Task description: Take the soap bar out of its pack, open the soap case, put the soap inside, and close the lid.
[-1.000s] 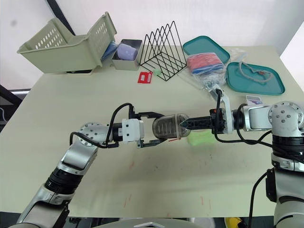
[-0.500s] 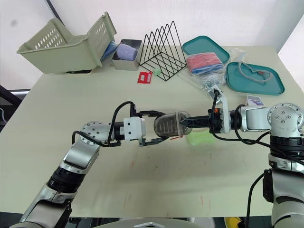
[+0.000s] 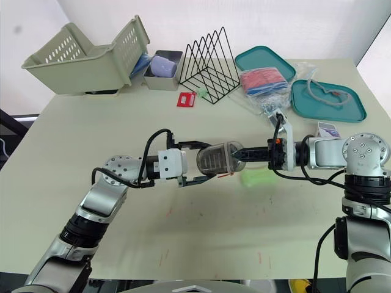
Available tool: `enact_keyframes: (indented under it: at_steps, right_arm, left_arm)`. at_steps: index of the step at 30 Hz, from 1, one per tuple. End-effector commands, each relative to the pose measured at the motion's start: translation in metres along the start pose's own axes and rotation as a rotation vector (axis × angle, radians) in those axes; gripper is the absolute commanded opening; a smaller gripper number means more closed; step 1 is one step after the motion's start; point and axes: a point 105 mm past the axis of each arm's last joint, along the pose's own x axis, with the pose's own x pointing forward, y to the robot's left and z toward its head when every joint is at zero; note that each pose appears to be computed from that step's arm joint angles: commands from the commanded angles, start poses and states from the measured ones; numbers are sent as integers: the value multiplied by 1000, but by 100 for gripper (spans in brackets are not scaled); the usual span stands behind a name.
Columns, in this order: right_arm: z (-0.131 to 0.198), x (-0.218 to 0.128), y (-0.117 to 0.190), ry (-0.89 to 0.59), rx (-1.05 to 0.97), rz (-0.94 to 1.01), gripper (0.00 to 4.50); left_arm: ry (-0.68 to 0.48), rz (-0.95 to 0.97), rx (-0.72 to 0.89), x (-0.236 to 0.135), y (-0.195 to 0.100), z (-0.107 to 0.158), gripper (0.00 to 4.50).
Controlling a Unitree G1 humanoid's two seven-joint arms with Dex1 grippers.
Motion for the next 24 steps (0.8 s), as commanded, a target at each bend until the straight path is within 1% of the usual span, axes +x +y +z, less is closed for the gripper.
enact_keyframes:
  at_steps: [1,4,7,14,16,21,24]
  right_arm:
    - [5,-8,31,-29,-38,203,192]
    - [6,-15,36,-35,-30,258,192]
    - [7,-18,37,-41,-26,270,192]
    - [8,-24,28,-49,-13,202,192]
    - [9,-30,23,-59,-7,165,192]
    - [11,-62,7,-101,34,38,192]
    - [8,-85,-21,-113,54,-172,192]
  left_arm:
    - [-14,15,35,-4,5,8,344]
    - [-13,20,35,-5,7,9,344]
    - [-10,20,31,-7,7,8,344]
    - [-7,18,22,-7,5,7,344]
    - [-5,19,18,-8,5,7,344]
    - [-3,27,-1,-8,3,5,344]
    - [2,24,-4,-8,2,4,344]
